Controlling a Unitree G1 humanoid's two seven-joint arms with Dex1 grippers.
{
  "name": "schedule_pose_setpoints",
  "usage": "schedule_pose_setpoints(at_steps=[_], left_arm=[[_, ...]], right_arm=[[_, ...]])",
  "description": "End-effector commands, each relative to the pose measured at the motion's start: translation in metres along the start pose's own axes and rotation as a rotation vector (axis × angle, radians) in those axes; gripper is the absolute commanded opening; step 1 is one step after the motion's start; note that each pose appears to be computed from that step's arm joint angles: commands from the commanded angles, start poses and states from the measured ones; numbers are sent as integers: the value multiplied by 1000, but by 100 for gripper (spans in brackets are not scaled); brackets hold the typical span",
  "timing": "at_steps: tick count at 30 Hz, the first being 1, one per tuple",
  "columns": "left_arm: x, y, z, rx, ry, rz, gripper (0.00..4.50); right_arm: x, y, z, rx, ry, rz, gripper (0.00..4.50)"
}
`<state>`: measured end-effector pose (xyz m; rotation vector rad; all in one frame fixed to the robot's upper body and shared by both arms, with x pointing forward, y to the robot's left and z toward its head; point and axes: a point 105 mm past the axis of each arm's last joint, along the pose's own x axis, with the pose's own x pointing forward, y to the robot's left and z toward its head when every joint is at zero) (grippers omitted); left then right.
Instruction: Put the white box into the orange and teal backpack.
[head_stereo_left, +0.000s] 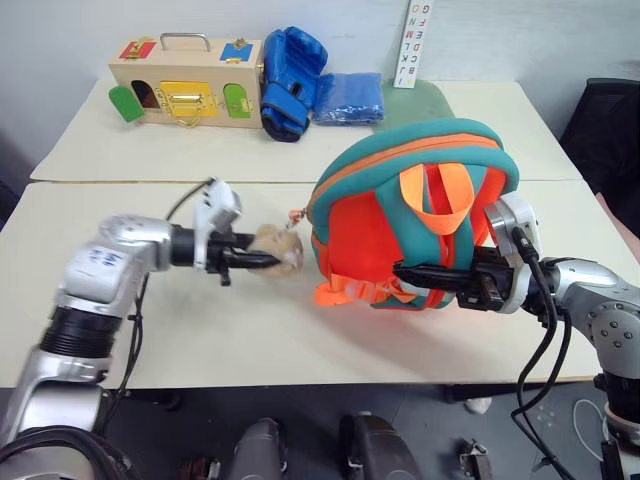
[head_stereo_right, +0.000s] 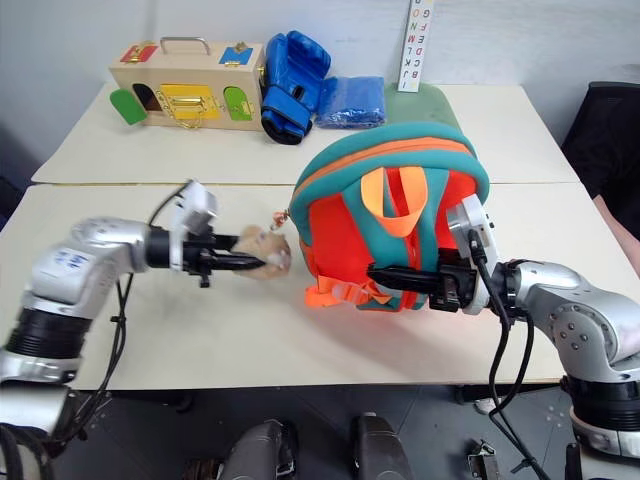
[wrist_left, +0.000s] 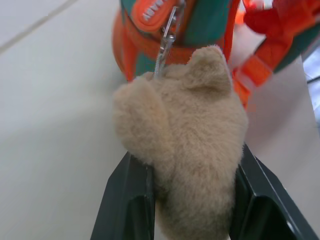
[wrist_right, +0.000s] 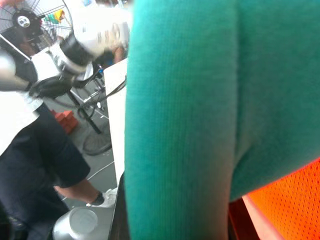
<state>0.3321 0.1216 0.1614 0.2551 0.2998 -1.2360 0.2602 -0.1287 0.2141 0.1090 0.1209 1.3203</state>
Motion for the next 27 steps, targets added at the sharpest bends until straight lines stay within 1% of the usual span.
schedule_pose_setpoints(at_steps=[1,4,6,7,9,11,13,14,17,20,22,23,25,27], left_arm=[[24,10,-8,7,9,55,129],[38,9,-3,-14,-28,51,129],[35,5,2,-40,-61,36,197],[31,2,4,-54,-78,27,223],[18,-3,5,-66,-97,17,288],[0,-6,4,-71,-105,34,352],[-29,-9,4,-82,-123,65,414],[-45,-11,5,-94,-134,88,448],[-82,-17,6,-111,-140,147,450],[-130,-20,15,-105,-143,237,450],[-155,-23,26,-110,-173,281,450],[-163,-24,32,-104,-199,298,450],[-169,-24,41,-87,-235,329,450],[-164,-18,38,-69,-227,383,450]], right_arm=[[-2,1,22,-97,-76,-56,0],[-3,-7,24,-122,-80,-140,0],[-8,-13,14,-126,-32,-189,70],[-13,-15,8,-123,-2,-209,99],[-25,-17,0,-121,39,-239,167],[-41,-20,-3,-131,69,-275,234],[-72,-29,-2,-141,114,-360,305],[-92,-32,1,-134,129,-405,345],[-139,-35,13,-107,140,-495,446],[-186,-28,26,-70,170,-547,448],[-204,-30,33,-72,173,-582,448],[-207,-33,35,-66,157,-590,448],[-207,-38,37,-58,130,-587,448],[-203,-45,34,-58,111,-586,448]])
